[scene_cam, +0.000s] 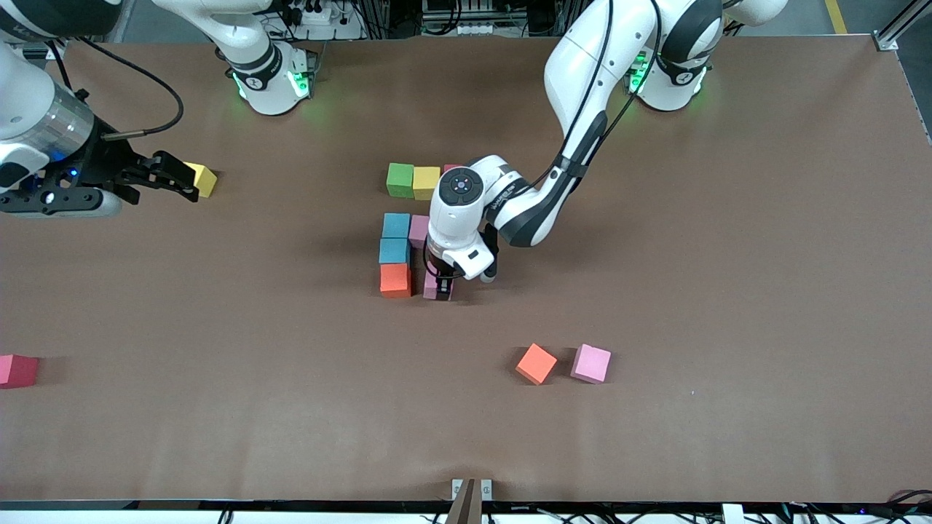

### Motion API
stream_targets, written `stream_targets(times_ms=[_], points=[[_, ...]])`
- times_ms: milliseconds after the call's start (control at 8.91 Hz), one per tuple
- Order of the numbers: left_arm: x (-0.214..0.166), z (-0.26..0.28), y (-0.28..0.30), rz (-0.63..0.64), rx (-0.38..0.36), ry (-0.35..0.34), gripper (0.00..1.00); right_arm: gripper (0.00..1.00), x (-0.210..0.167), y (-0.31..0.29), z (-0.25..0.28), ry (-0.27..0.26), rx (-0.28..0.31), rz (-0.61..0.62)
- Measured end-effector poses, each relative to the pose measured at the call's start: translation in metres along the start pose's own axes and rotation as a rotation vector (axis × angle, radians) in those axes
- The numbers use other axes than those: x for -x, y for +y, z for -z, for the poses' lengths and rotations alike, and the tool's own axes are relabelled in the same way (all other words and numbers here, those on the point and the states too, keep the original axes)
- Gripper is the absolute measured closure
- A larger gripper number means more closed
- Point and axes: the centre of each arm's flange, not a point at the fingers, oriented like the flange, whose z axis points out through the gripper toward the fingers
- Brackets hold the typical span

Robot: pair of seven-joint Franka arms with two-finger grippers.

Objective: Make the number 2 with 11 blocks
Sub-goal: 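Carry the pink cube beside the orange cube with the left gripper, then lower the pink cube beside the orange cube with the left gripper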

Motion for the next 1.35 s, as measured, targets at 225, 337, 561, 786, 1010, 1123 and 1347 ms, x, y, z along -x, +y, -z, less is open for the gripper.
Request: stream_targets(times_ms=[225,337,561,786,1010,1123,1347], points=[[0.001,-0.002,-0.003,0.04,0.005,0.013,0.35,0.0,0.001,-0.001,0.0,0.0,0.002,0.003],[0.002,-0.004,-0.005,0.047,0.003,0.016,0.35,0.0,0.002,0.0,0.003,0.008,0.019,0.002],[0.004,-0.005,-0.006,0.049,0.002,0.015,0.35,0.0,0.011,0.005,0.017,0.023,0.055,-0.009],[0.01,-0.001,-0.005,0.046,0.011,0.003,0.35,0.0,0.012,0.007,0.017,0.022,0.058,-0.022],[0.014,-0.001,0.0,0.047,0.022,-0.009,0.35,0.0,0.012,0.003,0.016,0.026,0.058,-0.03],[0.015,-0.003,0.001,0.047,0.024,-0.01,0.35,0.0,0.012,0.002,0.015,0.024,0.058,-0.039],[0.017,-0.002,0.002,0.047,0.03,-0.017,0.35,0.0,0.01,0.004,0.009,0.012,0.059,-0.049]])
